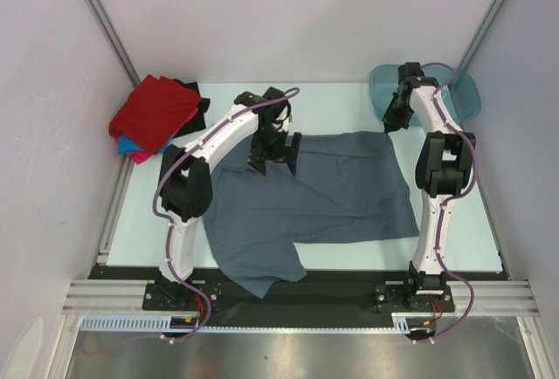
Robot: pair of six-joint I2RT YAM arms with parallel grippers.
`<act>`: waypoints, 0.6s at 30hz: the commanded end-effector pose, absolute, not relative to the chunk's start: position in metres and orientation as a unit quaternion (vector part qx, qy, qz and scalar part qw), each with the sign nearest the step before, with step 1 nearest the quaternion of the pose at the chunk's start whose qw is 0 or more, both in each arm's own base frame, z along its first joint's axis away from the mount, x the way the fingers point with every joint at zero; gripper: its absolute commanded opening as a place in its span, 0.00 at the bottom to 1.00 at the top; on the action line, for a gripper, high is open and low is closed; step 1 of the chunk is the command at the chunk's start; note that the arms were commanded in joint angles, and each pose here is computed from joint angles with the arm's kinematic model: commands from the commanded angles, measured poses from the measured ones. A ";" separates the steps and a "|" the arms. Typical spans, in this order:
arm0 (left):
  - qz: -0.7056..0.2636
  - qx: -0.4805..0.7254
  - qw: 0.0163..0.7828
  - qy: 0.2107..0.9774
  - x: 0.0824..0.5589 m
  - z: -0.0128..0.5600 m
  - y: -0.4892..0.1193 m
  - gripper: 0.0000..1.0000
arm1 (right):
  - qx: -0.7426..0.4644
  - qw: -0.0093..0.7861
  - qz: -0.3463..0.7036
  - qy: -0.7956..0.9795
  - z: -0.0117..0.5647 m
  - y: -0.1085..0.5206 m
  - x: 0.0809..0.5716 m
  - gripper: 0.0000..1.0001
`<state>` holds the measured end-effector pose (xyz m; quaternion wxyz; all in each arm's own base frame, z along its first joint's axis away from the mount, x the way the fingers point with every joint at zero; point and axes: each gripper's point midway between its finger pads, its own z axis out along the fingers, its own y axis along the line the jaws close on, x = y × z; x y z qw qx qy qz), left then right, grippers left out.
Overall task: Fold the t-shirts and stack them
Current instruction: Flatten the tshirt out
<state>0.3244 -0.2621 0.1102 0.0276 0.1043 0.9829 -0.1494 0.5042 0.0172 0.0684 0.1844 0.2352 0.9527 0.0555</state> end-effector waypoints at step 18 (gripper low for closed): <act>-0.134 0.104 0.074 0.983 0.337 0.127 -0.244 1.00 | 0.182 0.224 -0.060 0.956 0.125 0.005 0.490 0.76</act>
